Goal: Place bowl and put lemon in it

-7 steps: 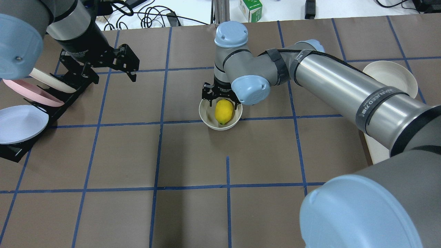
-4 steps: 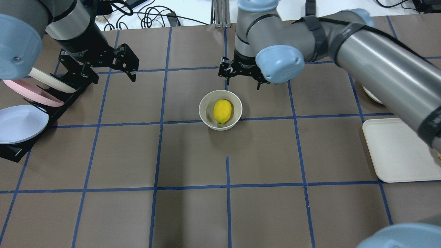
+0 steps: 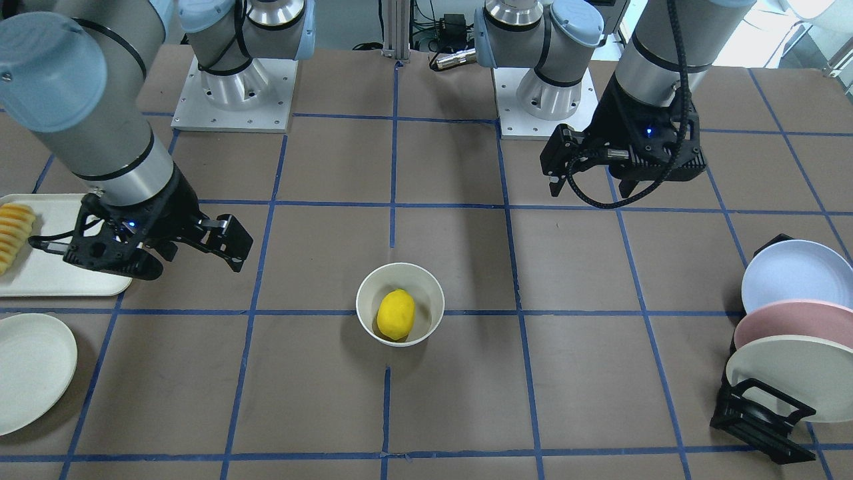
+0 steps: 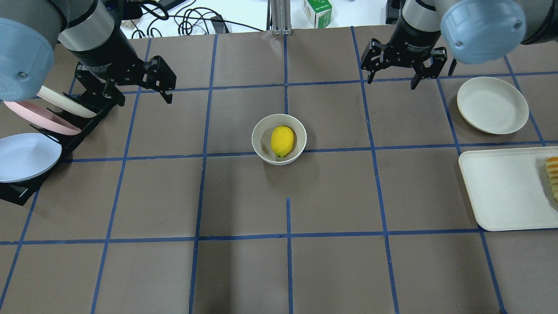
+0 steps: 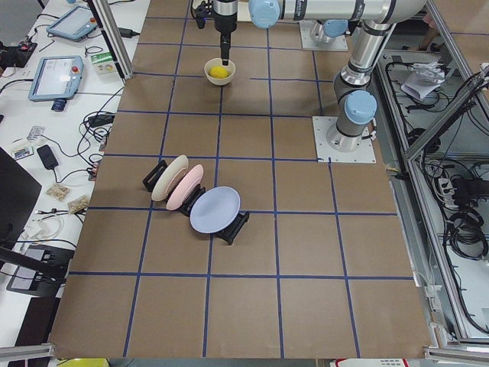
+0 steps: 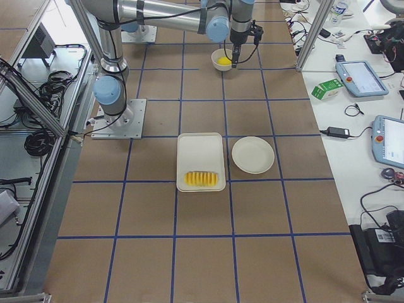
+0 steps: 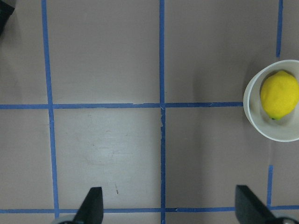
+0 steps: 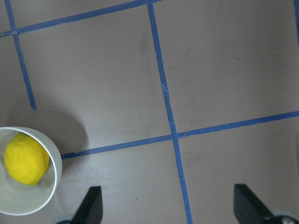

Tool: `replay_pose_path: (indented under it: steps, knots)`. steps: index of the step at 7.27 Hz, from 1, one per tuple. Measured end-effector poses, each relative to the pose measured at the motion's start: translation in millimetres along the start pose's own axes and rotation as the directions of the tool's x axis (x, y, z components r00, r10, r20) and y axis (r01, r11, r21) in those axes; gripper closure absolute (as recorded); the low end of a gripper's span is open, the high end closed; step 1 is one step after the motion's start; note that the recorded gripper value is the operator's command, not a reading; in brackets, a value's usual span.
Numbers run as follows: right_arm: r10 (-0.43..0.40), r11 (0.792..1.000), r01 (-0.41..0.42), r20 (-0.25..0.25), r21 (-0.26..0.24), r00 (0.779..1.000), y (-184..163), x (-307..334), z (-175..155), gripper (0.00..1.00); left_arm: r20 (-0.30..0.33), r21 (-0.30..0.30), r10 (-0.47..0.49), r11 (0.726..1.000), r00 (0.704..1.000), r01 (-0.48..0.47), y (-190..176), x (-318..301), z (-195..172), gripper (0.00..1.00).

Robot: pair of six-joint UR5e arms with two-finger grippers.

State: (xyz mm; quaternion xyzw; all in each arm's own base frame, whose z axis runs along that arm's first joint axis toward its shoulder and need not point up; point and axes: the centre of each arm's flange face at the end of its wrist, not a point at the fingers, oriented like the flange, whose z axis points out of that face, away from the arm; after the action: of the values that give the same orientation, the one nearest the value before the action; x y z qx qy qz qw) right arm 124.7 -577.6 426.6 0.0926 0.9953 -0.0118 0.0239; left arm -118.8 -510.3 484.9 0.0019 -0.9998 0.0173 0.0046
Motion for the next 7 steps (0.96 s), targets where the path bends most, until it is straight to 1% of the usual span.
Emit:
replay_pose_path:
  steps: [1,3,4,6,7]
  knots:
    - [0.003,1.0,-0.003,0.0,0.009,1.0,1.7,7.0,-8.2,0.0,0.0,0.0,0.0,1.0,1.0,0.0,0.5,0.0,-0.6,0.0]
    - [0.008,1.0,-0.008,-0.039,0.002,0.999,8.8,15.4,-17.1,0.0,0.001,0.002,0.0,1.0,1.0,0.0,2.5,0.0,-3.3,0.0]
    - [0.007,1.0,-0.007,-0.049,0.013,0.999,17.8,14.9,-28.4,0.0,0.002,0.004,0.0,1.0,1.0,0.0,3.0,0.0,-4.2,0.0]
    - [0.0,0.999,0.001,-0.045,0.042,0.999,52.4,13.0,-59.7,0.0,0.001,0.003,0.0,1.0,1.0,0.0,3.1,0.0,-4.1,0.0]
    - [-0.002,0.999,0.004,-0.041,0.053,0.999,68.2,13.8,-70.4,0.0,0.0,0.003,-0.001,1.0,1.0,0.001,2.8,0.2,-3.4,0.0]
